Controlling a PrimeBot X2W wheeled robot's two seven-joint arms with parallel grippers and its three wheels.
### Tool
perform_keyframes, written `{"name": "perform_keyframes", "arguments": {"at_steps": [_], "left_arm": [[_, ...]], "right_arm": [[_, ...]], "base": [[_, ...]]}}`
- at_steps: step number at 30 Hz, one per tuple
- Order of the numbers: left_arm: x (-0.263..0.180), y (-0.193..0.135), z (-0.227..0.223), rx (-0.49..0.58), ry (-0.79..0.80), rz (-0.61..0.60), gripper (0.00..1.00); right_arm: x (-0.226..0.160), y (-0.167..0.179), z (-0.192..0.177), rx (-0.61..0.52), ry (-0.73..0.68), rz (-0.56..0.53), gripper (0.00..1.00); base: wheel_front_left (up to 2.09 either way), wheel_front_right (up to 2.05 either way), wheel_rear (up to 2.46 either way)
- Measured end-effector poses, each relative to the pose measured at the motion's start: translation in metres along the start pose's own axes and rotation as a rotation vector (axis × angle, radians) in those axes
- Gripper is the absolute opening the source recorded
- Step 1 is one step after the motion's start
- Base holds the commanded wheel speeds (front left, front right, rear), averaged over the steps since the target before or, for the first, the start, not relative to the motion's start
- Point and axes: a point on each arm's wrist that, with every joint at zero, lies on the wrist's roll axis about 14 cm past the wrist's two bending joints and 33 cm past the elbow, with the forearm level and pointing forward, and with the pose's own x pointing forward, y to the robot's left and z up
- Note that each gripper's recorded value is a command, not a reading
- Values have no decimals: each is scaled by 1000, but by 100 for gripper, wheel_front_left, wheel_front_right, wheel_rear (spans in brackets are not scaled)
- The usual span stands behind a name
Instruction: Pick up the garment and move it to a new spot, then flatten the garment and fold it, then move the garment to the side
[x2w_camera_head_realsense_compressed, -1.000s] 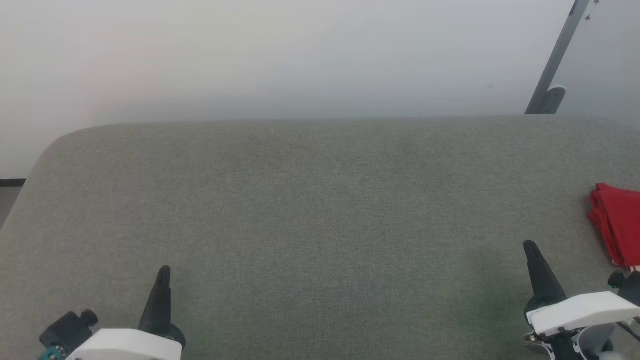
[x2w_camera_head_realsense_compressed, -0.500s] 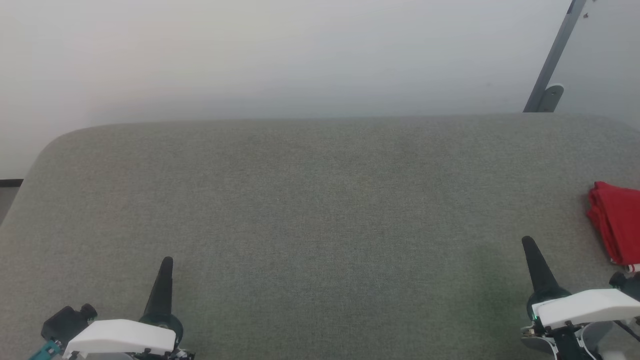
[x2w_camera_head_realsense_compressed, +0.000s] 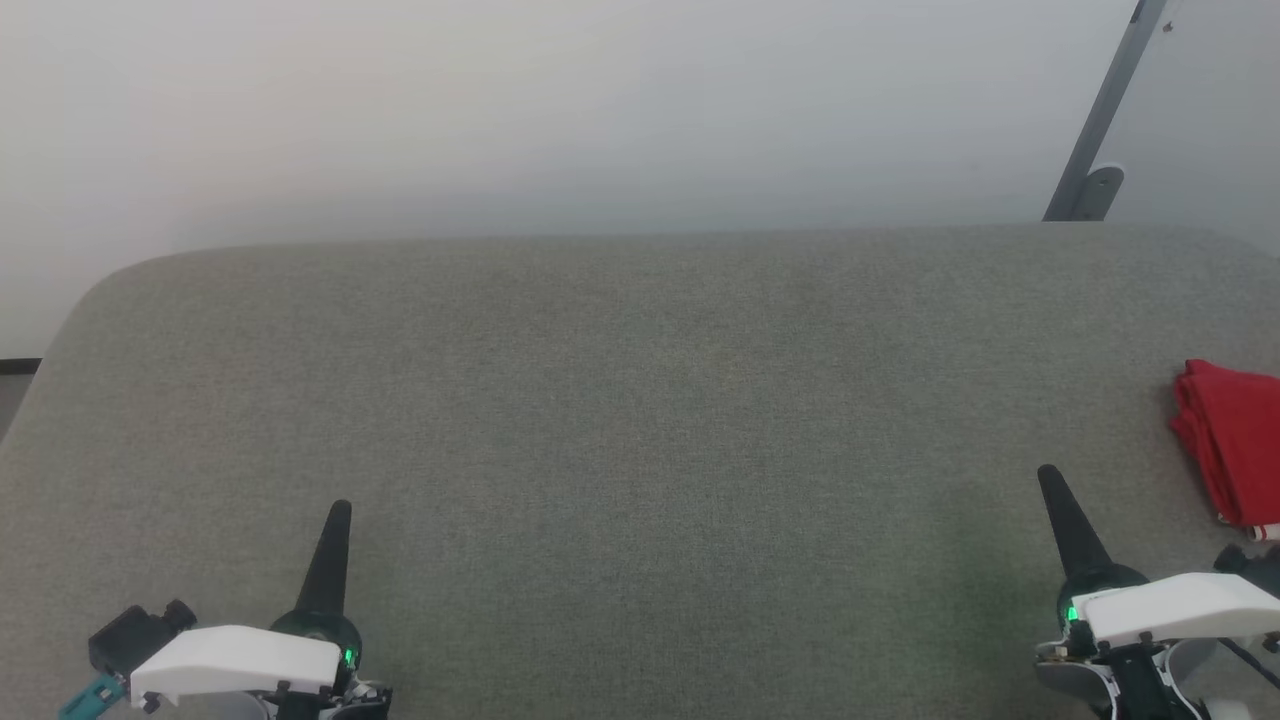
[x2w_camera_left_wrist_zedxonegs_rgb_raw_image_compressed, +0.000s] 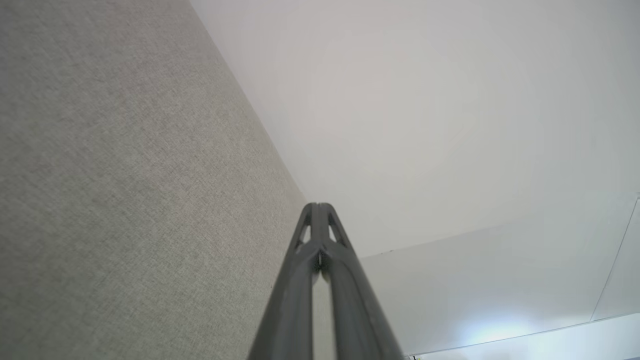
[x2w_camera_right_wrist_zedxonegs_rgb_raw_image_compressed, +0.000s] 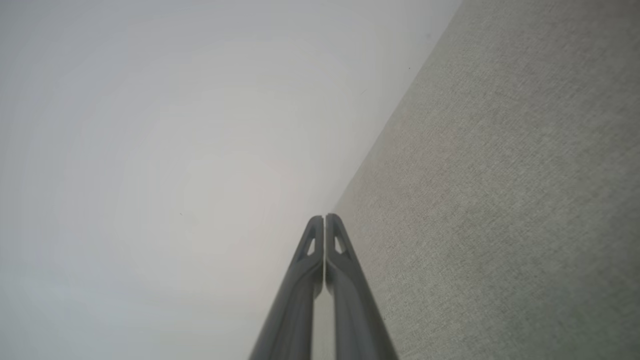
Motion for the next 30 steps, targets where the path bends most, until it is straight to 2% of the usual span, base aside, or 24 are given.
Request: {"name": "perform_keyframes", "arguments": {"at_steps": [30], "left_arm": [[12, -12, -7, -230, 37, -33, 0]], "right_arm": [[3, 5, 1, 240, -7, 18, 0]], "base": [[0, 0, 0]]}}
